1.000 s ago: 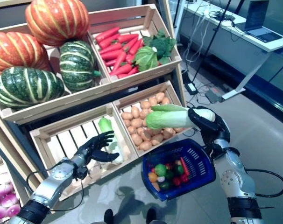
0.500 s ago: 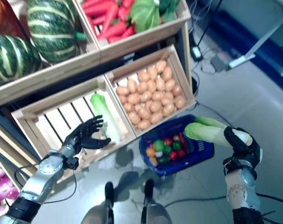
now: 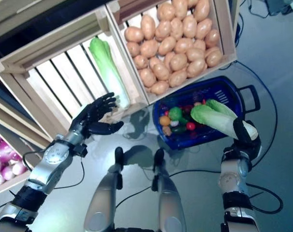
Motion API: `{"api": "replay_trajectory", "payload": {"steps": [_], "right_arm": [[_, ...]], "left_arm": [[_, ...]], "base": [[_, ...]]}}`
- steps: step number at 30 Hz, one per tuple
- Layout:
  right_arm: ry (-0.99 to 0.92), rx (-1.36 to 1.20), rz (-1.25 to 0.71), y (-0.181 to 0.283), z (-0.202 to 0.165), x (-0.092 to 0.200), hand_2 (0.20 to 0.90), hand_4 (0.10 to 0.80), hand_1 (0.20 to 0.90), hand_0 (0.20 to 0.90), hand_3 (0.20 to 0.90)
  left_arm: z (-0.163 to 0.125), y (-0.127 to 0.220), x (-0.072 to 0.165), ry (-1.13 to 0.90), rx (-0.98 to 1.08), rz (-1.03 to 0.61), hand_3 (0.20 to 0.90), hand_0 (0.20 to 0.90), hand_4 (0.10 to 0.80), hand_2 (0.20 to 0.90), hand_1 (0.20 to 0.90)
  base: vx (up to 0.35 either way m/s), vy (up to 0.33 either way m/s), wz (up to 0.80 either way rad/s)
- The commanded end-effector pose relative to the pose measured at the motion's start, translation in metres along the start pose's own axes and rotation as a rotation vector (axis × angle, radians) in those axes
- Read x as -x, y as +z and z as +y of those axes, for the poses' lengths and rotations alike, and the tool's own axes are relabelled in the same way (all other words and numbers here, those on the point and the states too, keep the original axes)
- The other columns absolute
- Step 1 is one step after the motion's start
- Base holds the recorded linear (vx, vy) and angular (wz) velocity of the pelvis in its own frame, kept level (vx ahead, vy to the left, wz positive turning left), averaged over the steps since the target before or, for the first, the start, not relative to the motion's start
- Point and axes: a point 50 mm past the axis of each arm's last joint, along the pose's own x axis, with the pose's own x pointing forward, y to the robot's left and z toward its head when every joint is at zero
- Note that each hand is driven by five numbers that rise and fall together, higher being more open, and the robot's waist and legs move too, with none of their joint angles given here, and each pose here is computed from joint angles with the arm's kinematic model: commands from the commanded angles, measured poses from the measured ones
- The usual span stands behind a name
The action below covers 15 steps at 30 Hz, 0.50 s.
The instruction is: Put vegetables into the basket
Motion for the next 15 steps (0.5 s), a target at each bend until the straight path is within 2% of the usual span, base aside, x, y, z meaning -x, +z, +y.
{"api": "replay_trajectory", "payload": {"steps": [1, 7, 15], "right_arm": [[0.201, -0.118, -0.326, 0.077, 0.046, -0.011, 0.3, 0.4, 0.3, 0.3, 0.3], [0.127, 0.036, -0.366, 0.089, 0.058, -0.023, 0.3, 0.4, 0.3, 0.3, 0.3], [0.069, 0.059, -0.381, 0.102, 0.069, -0.029, 0.3, 0.4, 0.3, 0.3, 0.3]], "left_arm": [[-0.006, 0.066, -0.009, -0.077, 0.021, -0.345, 0.9, 0.9, 0.8, 0.9, 0.9], [-0.005, 0.079, -0.014, -0.106, 0.042, -0.396, 0.9, 0.9, 0.8, 0.9, 0.9], [-0.006, 0.089, -0.012, -0.134, 0.041, -0.452, 0.9, 0.9, 0.8, 0.9, 0.9]], "base": [[-0.046, 0.013, 0.12], [0.003, -0.011, 0.12], [0.001, -0.019, 0.09]]}}
